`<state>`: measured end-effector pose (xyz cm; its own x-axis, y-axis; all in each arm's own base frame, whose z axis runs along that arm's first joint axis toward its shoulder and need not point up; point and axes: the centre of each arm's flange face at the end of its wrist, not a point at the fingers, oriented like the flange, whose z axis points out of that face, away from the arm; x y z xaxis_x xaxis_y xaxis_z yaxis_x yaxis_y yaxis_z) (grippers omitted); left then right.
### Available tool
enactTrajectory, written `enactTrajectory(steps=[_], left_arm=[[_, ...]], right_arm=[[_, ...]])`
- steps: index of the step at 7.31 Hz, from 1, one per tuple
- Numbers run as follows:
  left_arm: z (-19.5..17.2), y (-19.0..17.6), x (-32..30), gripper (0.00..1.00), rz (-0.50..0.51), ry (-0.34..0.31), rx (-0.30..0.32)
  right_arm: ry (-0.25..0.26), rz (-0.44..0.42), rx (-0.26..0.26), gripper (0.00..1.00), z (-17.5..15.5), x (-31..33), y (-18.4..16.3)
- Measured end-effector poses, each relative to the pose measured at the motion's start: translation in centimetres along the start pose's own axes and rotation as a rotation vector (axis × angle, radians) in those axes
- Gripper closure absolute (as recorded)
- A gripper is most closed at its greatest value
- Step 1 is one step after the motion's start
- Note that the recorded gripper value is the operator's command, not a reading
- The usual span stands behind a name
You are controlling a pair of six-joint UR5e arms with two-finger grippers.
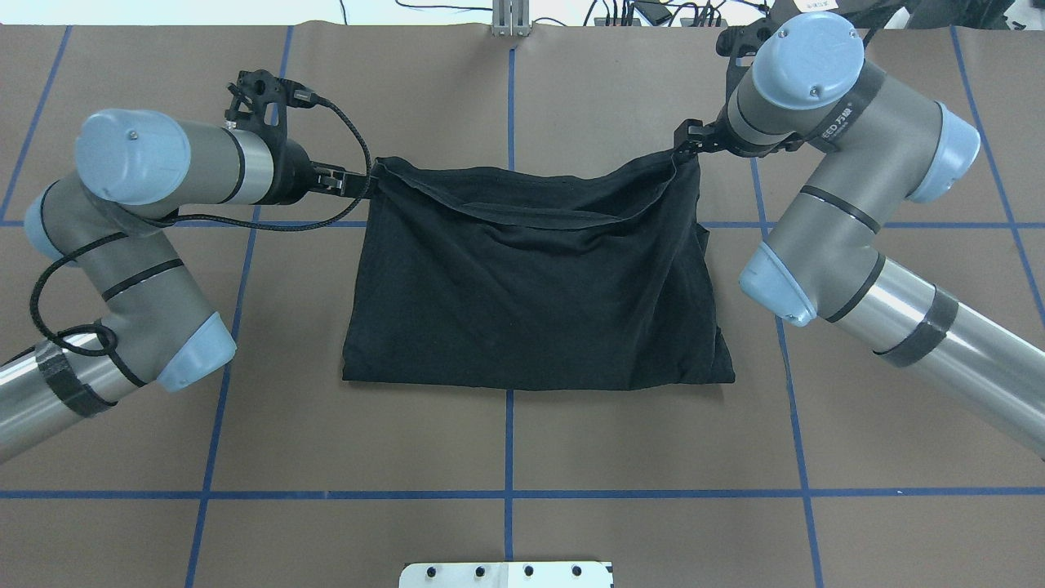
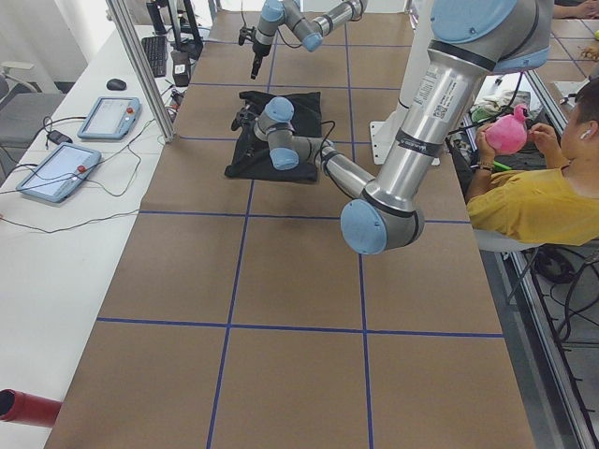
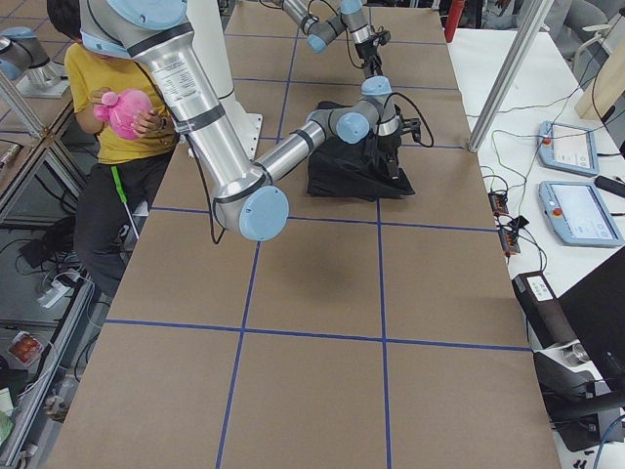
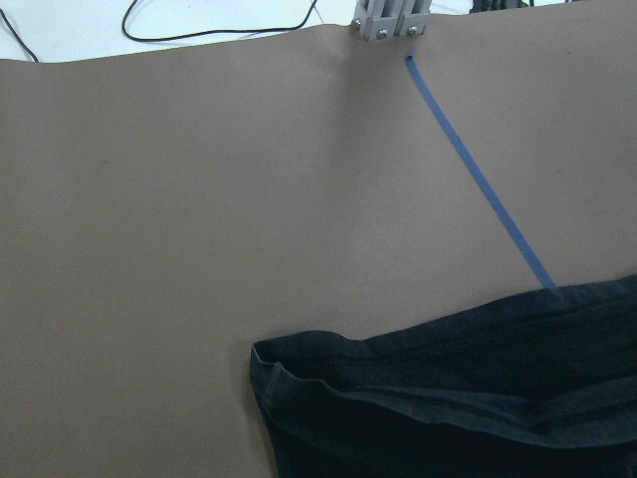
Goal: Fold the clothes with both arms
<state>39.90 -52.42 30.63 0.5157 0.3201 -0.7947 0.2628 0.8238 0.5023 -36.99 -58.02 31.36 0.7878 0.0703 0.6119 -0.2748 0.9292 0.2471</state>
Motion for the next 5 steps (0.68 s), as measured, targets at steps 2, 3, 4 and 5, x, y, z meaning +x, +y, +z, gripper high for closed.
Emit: enactTrajectory(steps=[2, 3, 4, 5], left_arm=[[-0.7, 3.4, -1.4, 0.0, -0.093, 0.012, -0.021], [-0.4, 6.7, -1.6, 0.0, -0.091, 0.036, -0.05], [0.1, 10.1, -1.1, 0.0, -0.079, 0.062, -0.088], [0.5, 13.1, -0.5, 0.0, -0.067, 0.083, -0.125]], right_arm=[[-0.012, -0.003, 0.006, 0.01, -0.7, 0.2, 0.4], [-0.019, -0.004, 0.009, 0.01, -1.1, 0.1, 0.5], [-0.027, -0.006, 0.013, 0.01, -1.5, -0.1, 0.6], [-0.031, -0.007, 0.014, 0.01, -1.7, -0.2, 0.6]])
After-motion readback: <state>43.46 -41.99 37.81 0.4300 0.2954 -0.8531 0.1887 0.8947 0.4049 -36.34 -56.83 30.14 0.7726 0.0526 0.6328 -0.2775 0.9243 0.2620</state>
